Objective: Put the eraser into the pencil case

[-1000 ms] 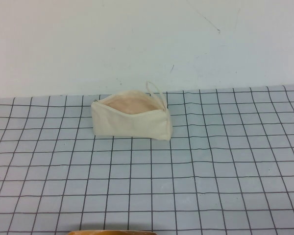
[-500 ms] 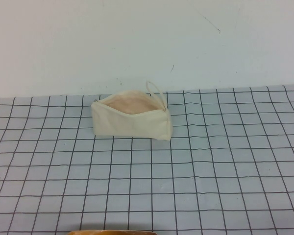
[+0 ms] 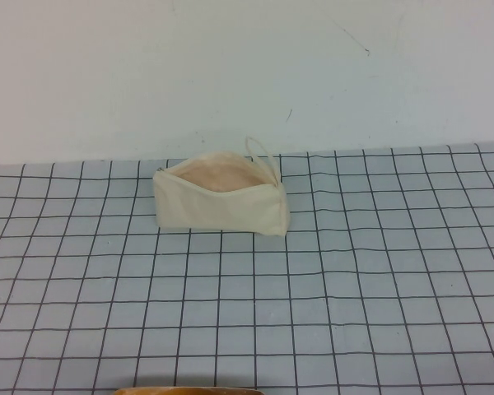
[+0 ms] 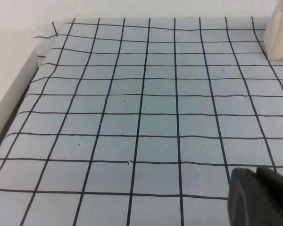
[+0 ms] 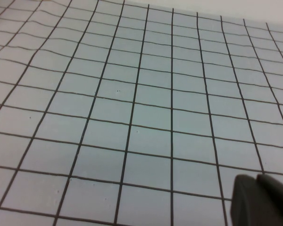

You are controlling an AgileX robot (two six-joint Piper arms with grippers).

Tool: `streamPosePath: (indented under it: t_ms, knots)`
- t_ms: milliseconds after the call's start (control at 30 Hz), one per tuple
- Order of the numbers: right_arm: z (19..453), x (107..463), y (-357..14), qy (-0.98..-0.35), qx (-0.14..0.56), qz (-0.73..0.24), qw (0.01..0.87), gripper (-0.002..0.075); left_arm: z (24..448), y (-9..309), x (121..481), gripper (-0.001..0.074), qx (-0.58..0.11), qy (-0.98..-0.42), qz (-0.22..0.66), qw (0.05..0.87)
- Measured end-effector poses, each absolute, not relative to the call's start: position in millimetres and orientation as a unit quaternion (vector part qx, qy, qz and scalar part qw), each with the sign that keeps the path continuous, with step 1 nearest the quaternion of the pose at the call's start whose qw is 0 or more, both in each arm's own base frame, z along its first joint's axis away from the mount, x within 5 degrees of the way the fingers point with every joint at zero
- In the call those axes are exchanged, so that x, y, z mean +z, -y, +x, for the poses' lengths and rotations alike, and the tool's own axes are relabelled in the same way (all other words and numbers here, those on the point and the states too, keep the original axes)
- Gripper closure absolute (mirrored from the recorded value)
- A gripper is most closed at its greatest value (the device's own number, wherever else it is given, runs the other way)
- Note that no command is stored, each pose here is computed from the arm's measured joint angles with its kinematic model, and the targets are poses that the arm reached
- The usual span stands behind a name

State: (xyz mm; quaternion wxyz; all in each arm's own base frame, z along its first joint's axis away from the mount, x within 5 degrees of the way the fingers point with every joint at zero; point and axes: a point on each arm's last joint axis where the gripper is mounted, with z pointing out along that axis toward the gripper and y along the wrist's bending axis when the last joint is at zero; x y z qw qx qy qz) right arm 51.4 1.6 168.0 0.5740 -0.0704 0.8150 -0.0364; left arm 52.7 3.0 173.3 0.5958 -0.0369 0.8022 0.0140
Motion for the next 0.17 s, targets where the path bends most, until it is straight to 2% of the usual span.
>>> streamPosePath:
  t_ms: [167]
  knots:
    - [51.4,168.0,-1.6,-0.815,-0.037,-0.071,0.574,0.0727,52.7,-3.0,173.3,0.0736,0.014,-0.802,-0.037,0.596]
